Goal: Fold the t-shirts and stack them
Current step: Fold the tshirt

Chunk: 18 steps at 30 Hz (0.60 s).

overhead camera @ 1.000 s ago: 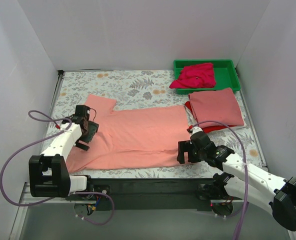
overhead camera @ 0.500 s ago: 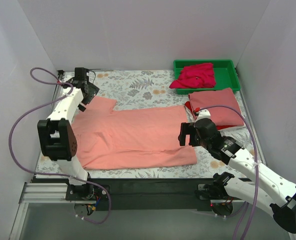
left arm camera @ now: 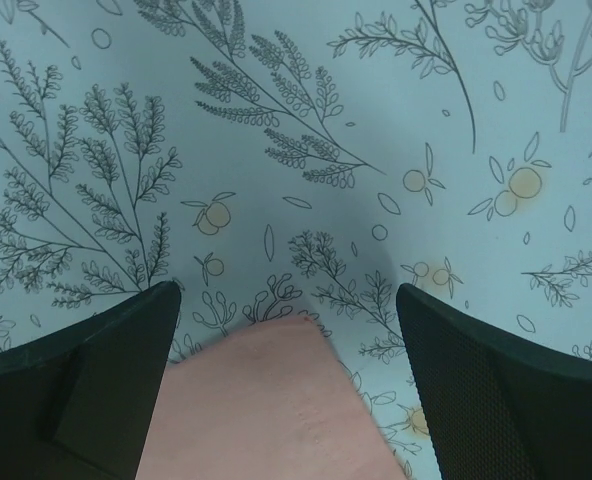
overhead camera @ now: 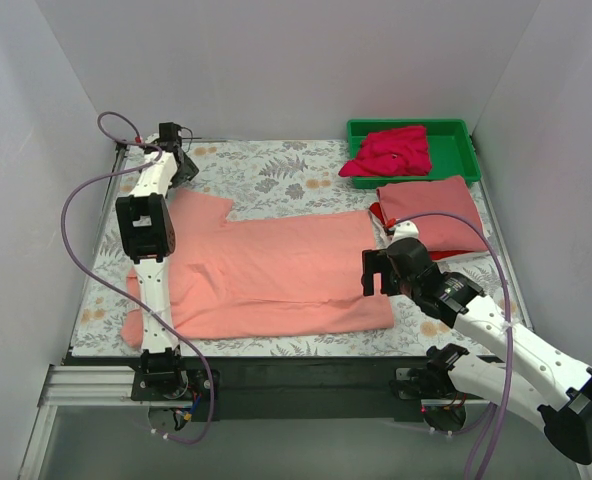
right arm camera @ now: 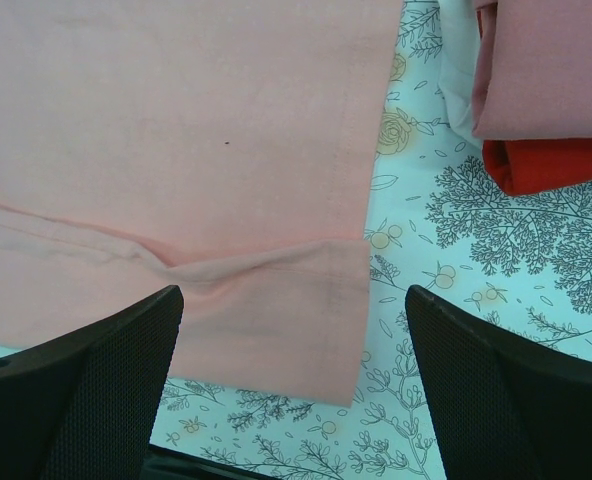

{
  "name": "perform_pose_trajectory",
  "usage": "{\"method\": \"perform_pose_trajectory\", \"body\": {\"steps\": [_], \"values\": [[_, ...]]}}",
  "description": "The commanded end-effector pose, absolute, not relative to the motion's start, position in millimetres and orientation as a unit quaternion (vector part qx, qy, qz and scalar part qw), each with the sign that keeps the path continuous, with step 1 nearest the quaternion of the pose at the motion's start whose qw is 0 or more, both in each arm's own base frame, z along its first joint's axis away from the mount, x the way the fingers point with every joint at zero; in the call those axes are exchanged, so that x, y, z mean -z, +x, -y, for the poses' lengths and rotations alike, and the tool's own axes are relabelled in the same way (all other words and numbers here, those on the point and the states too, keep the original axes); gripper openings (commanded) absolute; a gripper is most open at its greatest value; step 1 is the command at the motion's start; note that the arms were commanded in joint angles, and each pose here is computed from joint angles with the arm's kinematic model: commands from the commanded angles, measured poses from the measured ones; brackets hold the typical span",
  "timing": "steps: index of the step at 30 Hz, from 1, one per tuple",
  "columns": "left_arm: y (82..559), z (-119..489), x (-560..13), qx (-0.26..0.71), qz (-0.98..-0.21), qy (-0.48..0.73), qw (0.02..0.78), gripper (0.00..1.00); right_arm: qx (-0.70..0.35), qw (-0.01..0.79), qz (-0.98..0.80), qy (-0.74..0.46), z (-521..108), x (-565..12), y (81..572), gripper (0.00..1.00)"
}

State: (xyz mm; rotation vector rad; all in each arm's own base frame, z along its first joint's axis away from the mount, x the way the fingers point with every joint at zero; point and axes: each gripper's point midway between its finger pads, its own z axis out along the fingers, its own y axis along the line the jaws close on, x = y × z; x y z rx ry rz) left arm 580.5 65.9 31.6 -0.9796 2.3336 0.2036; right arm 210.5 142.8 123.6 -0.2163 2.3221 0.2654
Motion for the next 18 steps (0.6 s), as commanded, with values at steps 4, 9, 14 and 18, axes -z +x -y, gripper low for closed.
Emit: {"method": "perform_pose_trajectory", "body": {"steps": [4,9,14,18], "values": [[580.0,-68.2,-24.7,-0.094,-0.900,-0.315,0.287,0.79,-0.080,0.398,-0.910,-0.080,-130.0,-121.0,212.5,0.98],[566.1,-59.6,-7.1,-0.080,-0.913,-0.306,0.258,0.57,-0.074,0.395,-0.912,-0.078,-128.5,-119.5,213.8,0.98],[548.1,-54.5,2.1,-0.078,-0.927,-0.278,0.240,0.56,-0.071,0.395,-0.912,-0.080,-128.9,-120.6,216.0,0.98],[543.6,-50.5,-1.9,-0.091,-0.936,-0.239,0.242,0.56,-0.070,0.392,-0.914,-0.083,-128.8,-118.5,215.3,0.98]]}}
